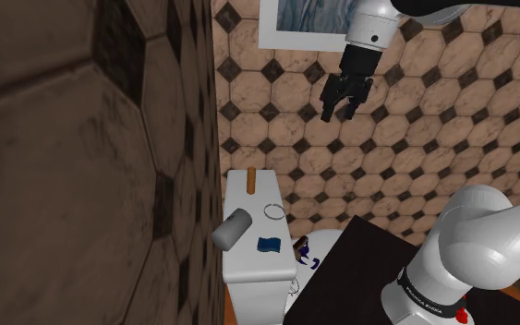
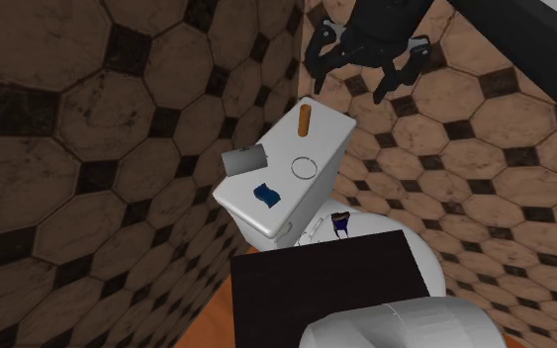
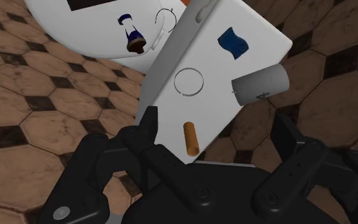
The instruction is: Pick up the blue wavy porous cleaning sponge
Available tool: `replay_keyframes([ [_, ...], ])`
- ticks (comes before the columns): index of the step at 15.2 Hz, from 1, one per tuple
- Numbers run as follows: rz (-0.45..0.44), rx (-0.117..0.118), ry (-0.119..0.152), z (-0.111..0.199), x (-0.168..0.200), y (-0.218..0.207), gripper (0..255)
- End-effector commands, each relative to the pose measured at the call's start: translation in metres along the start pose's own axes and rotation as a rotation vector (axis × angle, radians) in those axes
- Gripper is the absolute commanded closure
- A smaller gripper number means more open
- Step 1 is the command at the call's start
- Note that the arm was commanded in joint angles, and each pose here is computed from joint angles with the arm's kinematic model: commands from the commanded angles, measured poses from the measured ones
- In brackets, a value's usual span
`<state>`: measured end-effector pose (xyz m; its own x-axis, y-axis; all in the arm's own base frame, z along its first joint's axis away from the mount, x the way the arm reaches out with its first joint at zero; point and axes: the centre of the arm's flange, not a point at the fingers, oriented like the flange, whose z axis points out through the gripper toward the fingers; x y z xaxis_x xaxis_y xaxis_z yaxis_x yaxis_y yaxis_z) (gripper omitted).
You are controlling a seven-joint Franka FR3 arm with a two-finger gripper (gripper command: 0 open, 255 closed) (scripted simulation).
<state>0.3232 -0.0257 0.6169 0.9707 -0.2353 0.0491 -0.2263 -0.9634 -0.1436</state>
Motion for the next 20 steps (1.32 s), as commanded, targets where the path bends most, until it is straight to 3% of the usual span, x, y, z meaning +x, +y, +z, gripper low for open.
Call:
replay_keyframes([
  [1, 0.0, 0.0, 0.0, 0.0, 0.0, 0.0, 0],
  [20, -0.233, -0.07, -0.006, 0.24, 0.029, -0.078, 0],
])
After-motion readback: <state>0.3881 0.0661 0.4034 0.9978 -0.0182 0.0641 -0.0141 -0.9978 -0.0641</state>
